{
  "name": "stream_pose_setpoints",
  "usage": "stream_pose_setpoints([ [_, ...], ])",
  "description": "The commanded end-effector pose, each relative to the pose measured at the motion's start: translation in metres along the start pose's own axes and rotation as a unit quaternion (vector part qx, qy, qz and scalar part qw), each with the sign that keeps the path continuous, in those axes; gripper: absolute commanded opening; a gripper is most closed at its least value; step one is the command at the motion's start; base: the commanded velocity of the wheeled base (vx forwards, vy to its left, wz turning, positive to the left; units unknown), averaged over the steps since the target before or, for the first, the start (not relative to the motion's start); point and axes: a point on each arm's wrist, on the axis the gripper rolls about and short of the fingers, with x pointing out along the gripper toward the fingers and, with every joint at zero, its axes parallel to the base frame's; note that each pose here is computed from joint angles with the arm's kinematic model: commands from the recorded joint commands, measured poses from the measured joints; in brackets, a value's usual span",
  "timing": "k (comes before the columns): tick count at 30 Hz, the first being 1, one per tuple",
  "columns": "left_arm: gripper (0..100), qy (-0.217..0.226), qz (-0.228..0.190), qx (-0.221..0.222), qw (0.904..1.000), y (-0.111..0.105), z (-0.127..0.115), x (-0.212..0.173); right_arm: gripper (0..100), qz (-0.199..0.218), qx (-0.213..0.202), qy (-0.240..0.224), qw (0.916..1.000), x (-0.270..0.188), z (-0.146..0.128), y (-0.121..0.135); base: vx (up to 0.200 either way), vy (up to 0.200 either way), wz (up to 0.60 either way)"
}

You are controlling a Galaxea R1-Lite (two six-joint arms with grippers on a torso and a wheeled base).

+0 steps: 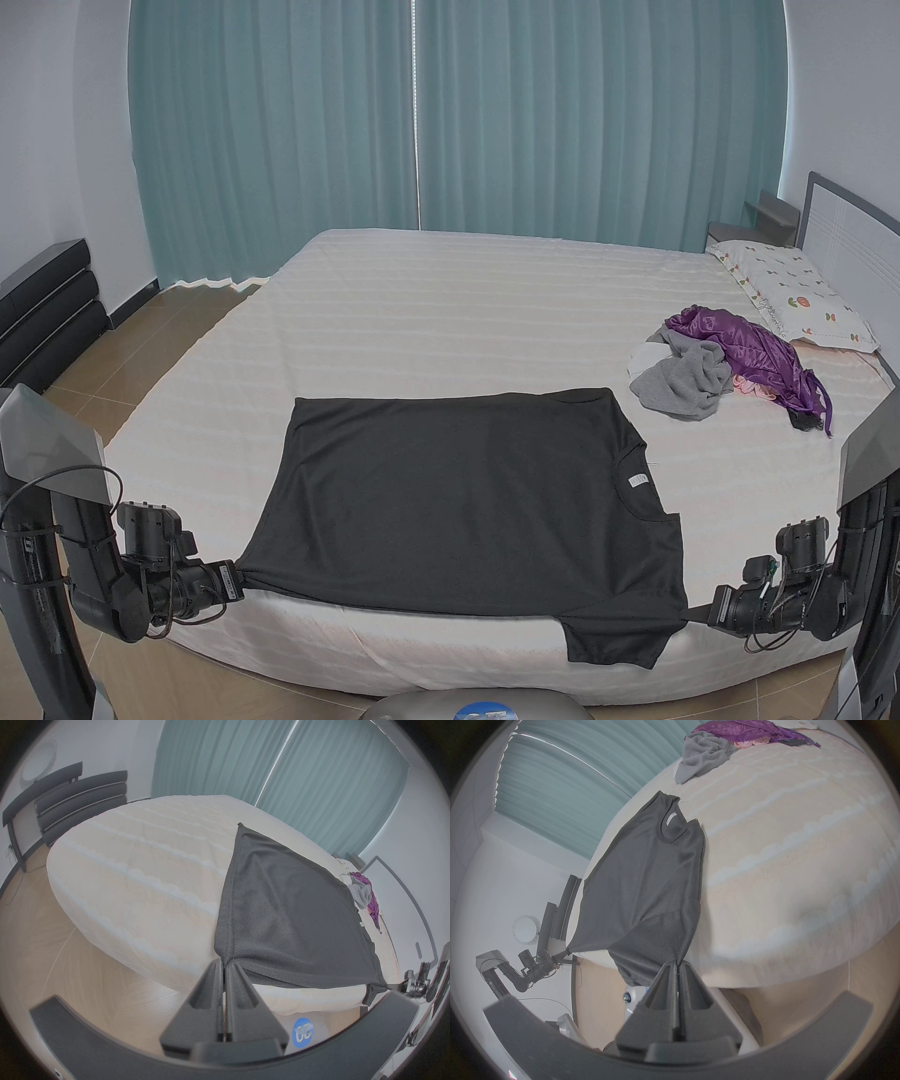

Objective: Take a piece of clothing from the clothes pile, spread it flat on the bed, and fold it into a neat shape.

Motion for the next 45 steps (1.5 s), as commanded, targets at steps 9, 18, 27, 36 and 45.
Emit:
stream_pose_setpoints([
  [9, 0, 0.009, 0.008, 0.037, 0.9992, 0.003, -0.006, -0.011, 0, -0.004, -0.022, 0.026, 0.9994, -0.034, -0.006, 0.009, 0.0, 0.0, 0.0],
  [18, 0, 0.015, 0.01, 0.069, 0.9974, 0.002, -0.011, -0.025, 0, -0.018, -0.027, 0.045, 0.9985, -0.042, -0.011, 0.006, 0.0, 0.0, 0.0],
  [27, 0, 0.023, 0.011, 0.095, 0.9952, 0.002, -0.015, -0.036, 0, -0.025, -0.029, 0.053, 0.9978, -0.05, -0.015, 0.005, 0.0, 0.0, 0.0],
  [36, 0, 0.037, 0.019, 0.122, 0.9916, 0.003, -0.023, -0.044, 0, -0.025, -0.047, 0.06, 0.9968, -0.062, -0.019, 0.01, 0.0, 0.0, 0.0],
  [45, 0, 0.043, 0.031, 0.14, 0.9887, 0.004, -0.027, -0.05, 0, -0.03, -0.078, 0.075, 0.9937, -0.072, -0.025, 0.011, 0.0, 0.0, 0.0],
])
